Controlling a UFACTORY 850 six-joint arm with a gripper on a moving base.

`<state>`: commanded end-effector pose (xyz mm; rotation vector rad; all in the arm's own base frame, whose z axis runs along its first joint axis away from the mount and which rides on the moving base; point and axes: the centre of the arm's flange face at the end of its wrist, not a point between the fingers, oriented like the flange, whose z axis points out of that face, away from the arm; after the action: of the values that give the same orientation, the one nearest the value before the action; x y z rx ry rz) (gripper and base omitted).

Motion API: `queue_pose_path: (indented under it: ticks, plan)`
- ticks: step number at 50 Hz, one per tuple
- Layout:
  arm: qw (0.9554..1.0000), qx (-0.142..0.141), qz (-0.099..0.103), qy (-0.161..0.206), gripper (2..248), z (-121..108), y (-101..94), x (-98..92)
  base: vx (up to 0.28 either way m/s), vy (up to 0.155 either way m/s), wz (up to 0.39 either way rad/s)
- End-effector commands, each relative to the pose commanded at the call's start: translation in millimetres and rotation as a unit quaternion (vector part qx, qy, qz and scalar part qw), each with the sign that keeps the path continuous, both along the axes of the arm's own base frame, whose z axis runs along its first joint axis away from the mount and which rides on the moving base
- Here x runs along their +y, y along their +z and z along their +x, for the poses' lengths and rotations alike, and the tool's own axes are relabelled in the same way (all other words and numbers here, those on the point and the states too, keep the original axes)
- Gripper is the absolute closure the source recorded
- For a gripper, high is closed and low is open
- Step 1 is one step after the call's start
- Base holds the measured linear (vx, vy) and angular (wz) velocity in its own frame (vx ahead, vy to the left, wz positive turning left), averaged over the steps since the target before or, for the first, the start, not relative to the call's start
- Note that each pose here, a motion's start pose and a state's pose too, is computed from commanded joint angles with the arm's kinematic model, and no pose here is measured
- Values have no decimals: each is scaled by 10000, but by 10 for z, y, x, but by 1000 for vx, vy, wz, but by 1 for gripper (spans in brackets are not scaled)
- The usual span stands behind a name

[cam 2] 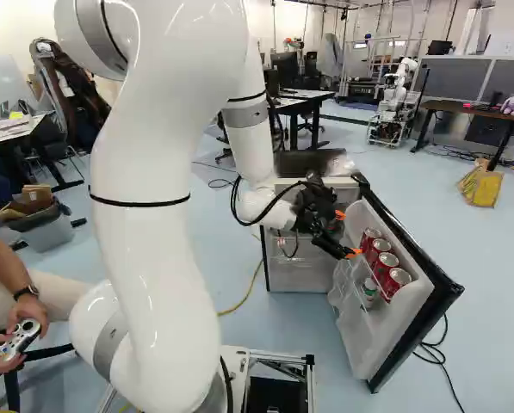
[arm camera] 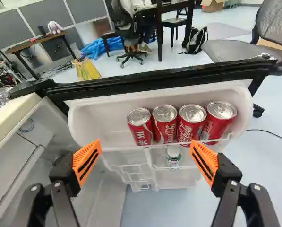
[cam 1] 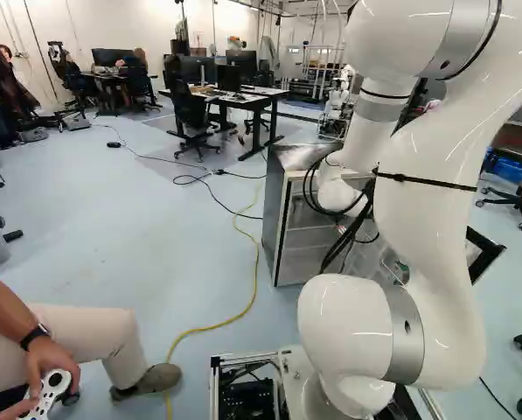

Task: Grab a drink from the fridge

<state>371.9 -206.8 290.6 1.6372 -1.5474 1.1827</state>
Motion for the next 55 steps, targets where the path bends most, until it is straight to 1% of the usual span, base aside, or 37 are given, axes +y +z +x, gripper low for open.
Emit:
queue_pose_path:
  ticks: [11, 19, 31, 36, 46, 55]
  plan:
    - [9998, -10, -61, 214, 3, 82, 2, -80, 0, 0, 0]
    - [9997, -19, -78, 235, 3, 107, 1, -125, 0, 0, 0]
    - [9997, -12, -83, 240, 3, 112, 0, -136, 0, 0, 0]
    - [9994, 121, -118, 304, 3, 113, 0, -136, 0, 0, 0]
    - [9972, 512, -218, 493, 3, 113, 0, -136, 0, 0, 0]
    - [9964, 609, -243, 540, 3, 113, 0, -136, 0, 0, 0]
